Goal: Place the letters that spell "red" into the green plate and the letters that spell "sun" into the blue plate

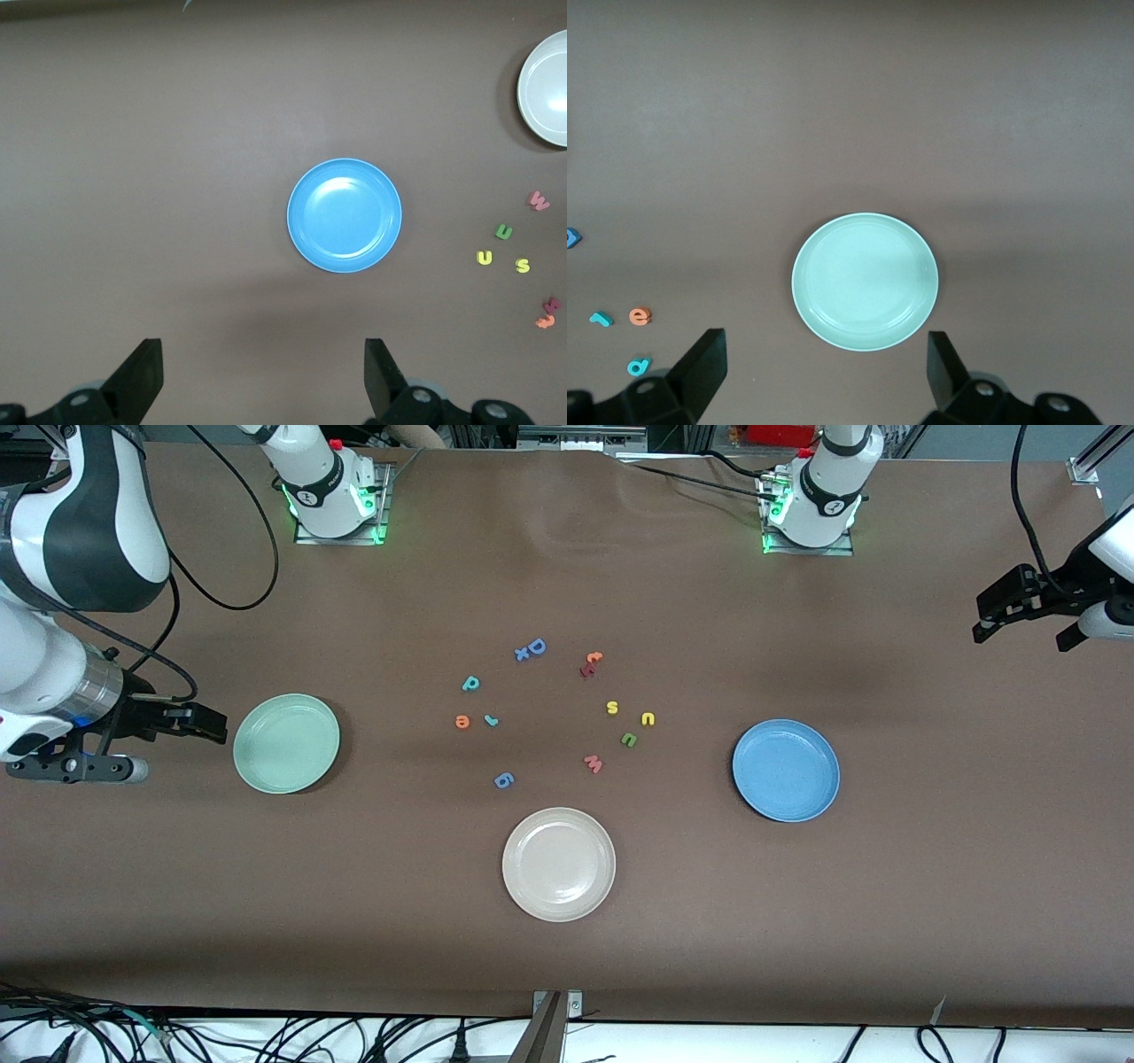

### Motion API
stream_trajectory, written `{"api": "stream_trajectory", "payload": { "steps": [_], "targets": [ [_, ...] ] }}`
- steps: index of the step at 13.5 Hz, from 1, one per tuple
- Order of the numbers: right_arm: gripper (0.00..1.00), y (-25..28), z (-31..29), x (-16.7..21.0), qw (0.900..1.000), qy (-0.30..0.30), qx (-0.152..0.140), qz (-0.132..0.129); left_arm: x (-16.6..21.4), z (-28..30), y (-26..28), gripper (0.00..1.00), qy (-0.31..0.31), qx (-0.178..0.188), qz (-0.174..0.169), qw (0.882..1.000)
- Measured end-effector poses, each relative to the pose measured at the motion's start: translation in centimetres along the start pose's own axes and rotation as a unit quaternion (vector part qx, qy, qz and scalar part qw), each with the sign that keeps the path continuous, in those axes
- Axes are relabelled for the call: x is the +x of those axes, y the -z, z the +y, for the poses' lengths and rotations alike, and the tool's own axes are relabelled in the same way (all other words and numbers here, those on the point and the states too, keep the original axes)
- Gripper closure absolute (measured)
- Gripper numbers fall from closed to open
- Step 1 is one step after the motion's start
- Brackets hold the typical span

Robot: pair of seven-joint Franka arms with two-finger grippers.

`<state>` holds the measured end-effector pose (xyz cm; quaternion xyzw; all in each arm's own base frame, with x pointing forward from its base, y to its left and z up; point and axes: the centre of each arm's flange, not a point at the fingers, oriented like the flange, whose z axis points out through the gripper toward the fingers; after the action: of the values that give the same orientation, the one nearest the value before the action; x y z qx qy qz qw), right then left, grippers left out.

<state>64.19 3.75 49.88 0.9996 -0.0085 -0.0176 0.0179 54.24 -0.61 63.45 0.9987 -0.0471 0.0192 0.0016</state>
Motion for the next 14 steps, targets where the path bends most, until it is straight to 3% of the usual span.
{"api": "stream_trajectory", "payload": {
  "steps": [14],
  "targets": [
    [0.00,-0.01,-0.01,0.00,1.000,-0.001,0.000,0.000,-0.05,0.46,-0.20,0.00,-0.005,-0.002,-0.007,1.000]
  ]
}}
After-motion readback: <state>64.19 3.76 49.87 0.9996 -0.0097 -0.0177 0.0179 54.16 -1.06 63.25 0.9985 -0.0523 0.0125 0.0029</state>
